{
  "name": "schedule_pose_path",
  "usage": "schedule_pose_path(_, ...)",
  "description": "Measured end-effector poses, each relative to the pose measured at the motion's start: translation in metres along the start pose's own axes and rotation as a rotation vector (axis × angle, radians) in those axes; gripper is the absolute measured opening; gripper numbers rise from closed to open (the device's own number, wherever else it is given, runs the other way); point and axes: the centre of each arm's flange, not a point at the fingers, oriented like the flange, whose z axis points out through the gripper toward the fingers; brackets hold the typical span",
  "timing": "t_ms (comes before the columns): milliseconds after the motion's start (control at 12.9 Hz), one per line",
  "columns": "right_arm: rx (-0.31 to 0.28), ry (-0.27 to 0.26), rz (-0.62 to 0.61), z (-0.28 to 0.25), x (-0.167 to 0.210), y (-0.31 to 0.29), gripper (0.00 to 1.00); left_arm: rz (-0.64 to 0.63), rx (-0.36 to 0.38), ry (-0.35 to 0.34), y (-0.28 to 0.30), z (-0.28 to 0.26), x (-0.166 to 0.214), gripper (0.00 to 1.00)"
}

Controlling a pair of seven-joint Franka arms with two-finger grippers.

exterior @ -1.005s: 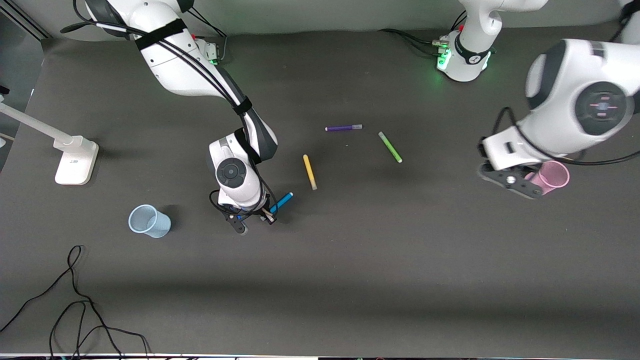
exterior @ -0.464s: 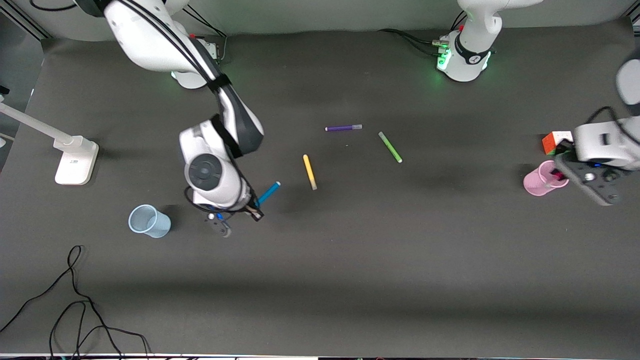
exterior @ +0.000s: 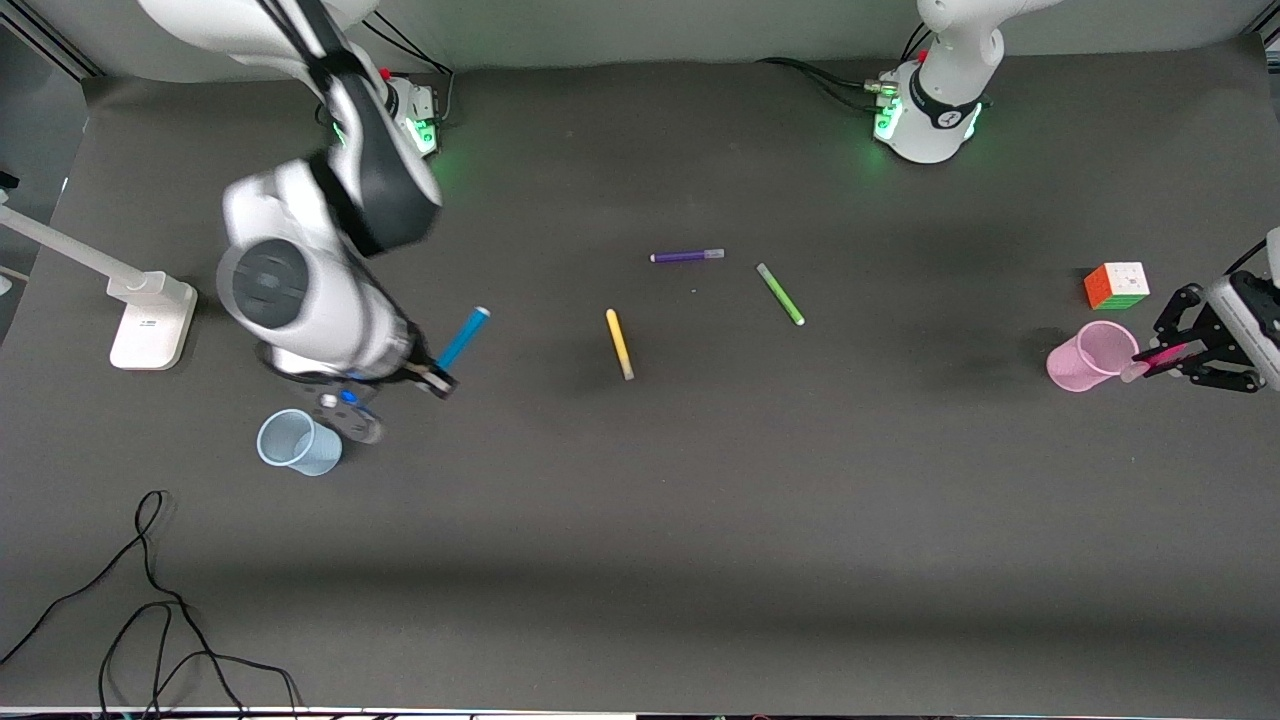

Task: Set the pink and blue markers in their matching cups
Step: 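Carry the blue marker toward the blue cup while the left gripper carries pink, then lower the markers into the matching cups and open both grippers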

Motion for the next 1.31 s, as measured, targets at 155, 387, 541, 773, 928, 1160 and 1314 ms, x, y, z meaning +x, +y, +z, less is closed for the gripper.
schedule_pose_path(155,-0.012,0.028,-0.059,-0.024,0.020,0.043,0.17,0.076,-0.014,0.089,-0.004,0.016,-0.027,0.18)
schedule_pose_path(387,-0.037,0.072,-0.163,-0.033,0.045,0.101,0.17,0.165,-0.023,0.181,-0.010,0.043,-0.064,0.18)
schedule_pose_path(541,-0.015,0.102,-0.238,-0.032,0.073,0.142,0.17,0.223,-0.017,0.252,-0.015,0.063,-0.090,0.18)
schedule_pose_path(773,0.024,0.191,-0.346,-0.012,0.117,0.191,0.17,0.250,-0.050,0.355,-0.012,0.099,-0.136,0.18)
schedule_pose_path(928,0.040,0.266,-0.413,0.010,0.132,0.208,0.17,0.238,-0.082,0.417,-0.007,0.113,-0.158,0.18)
schedule_pose_path(1160,0.047,0.370,-0.477,0.041,0.143,0.219,0.17,0.237,-0.087,0.445,-0.006,0.110,-0.163,0.18)
schedule_pose_path(1314,0.043,0.453,-0.507,0.065,0.149,0.219,0.17,0.258,-0.072,0.444,-0.012,0.099,-0.152,0.18)
